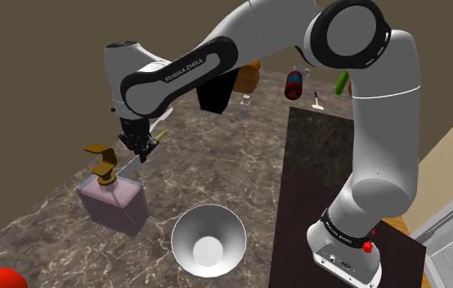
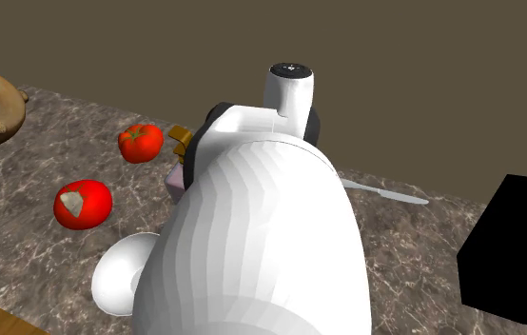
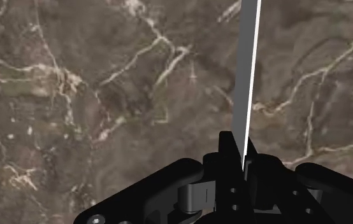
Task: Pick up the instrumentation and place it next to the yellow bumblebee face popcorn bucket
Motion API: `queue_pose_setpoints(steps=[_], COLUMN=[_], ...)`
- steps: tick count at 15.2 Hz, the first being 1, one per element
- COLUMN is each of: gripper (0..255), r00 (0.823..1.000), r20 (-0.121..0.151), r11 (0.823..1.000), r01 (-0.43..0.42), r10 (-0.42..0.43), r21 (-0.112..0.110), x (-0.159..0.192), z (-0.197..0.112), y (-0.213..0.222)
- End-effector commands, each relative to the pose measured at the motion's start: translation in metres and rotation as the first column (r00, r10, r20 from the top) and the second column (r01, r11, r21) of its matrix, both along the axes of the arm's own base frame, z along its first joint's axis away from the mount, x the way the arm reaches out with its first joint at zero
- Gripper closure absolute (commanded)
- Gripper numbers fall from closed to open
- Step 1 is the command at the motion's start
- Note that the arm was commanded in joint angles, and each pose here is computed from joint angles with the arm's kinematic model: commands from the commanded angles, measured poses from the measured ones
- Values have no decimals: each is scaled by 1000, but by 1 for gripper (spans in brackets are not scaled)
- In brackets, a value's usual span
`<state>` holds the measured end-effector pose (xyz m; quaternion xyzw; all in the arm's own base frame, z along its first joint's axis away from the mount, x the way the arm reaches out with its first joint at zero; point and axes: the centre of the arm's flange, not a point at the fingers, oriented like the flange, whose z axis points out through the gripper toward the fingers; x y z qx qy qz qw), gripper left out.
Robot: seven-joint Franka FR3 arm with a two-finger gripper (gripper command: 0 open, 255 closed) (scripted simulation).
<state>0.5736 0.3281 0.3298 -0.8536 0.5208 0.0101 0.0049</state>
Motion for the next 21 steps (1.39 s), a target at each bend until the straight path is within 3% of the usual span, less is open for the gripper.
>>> queue_pose_setpoints(steps=[1,21], gripper=[255,255], r00=[1000,1000], r20=[0,0], r11=[1000,1000], r01=[0,0], r10=[0,0], r21=[0,0], x=[0,0], z=[5,111], y=[0,0])
